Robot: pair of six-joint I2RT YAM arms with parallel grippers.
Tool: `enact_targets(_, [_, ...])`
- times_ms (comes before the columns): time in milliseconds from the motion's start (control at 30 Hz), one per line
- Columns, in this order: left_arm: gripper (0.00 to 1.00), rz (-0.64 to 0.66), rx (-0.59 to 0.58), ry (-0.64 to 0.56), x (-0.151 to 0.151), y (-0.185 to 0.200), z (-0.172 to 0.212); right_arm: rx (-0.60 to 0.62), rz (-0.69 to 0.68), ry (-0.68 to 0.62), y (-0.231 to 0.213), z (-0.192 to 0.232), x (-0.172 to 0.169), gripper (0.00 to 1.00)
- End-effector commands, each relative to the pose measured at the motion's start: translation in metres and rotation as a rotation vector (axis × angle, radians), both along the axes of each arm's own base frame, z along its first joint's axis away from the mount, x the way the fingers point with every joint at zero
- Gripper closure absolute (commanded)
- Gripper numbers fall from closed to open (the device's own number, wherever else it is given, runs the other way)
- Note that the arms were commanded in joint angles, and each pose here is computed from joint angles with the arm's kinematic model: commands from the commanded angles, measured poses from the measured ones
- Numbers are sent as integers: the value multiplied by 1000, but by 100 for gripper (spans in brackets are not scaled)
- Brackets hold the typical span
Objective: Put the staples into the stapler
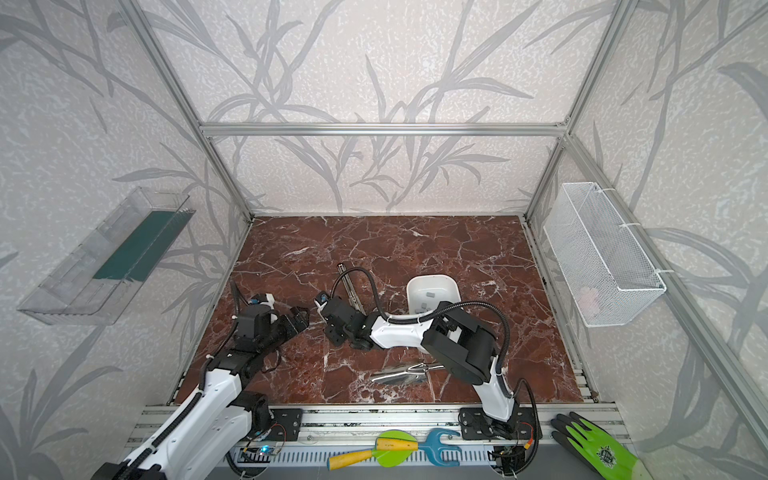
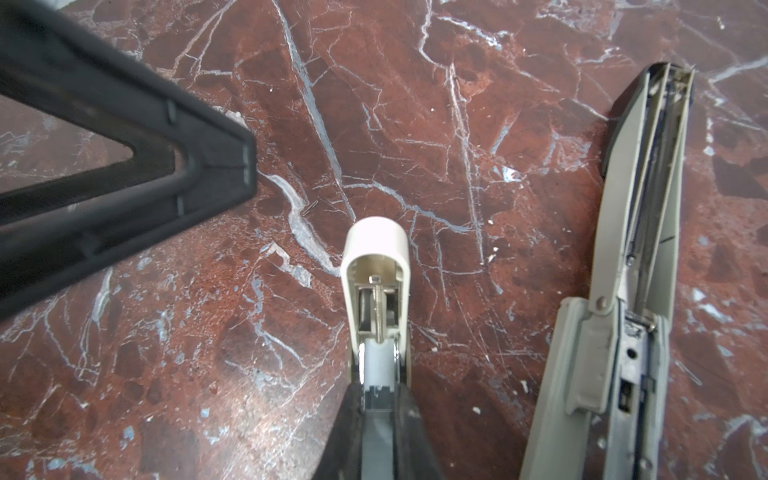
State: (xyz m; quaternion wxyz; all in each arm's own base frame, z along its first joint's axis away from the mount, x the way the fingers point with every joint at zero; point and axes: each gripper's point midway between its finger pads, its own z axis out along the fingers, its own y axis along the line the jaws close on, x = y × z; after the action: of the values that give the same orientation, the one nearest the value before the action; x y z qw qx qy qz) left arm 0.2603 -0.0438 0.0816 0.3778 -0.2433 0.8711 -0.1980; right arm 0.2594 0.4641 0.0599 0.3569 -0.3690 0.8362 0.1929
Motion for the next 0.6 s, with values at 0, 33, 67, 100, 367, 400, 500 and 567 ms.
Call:
enact_targets(0, [4,5,3,2,1,2,-1,11,5,-18,8,3,2,89])
enact_targets(33, [4,6,4,-1,1,2,-1,10,2,-19,8,2,2,89])
enact_targets(67, [4,5,3,-1,2,2,-1,7,2,-21,8,1,2,89])
enact_targets(100, [4,6,4,0,1,2,-1,5,2,-21,8,0,3,89])
enact_targets(367, [4,2,3,3,2,1,-2,3,4,-16,9,-2,2,89])
enact_targets(400, [4,3,2,4,2,1,-2,4,2,-16,8,-2,3,89])
enact_targets(500, [4,4,3,3,2,1,-2,5,4,-14,9,-3,2,89])
enact_targets(567, [4,3,2,2,2,1,-2,2,3,-12,9,-4,2,89])
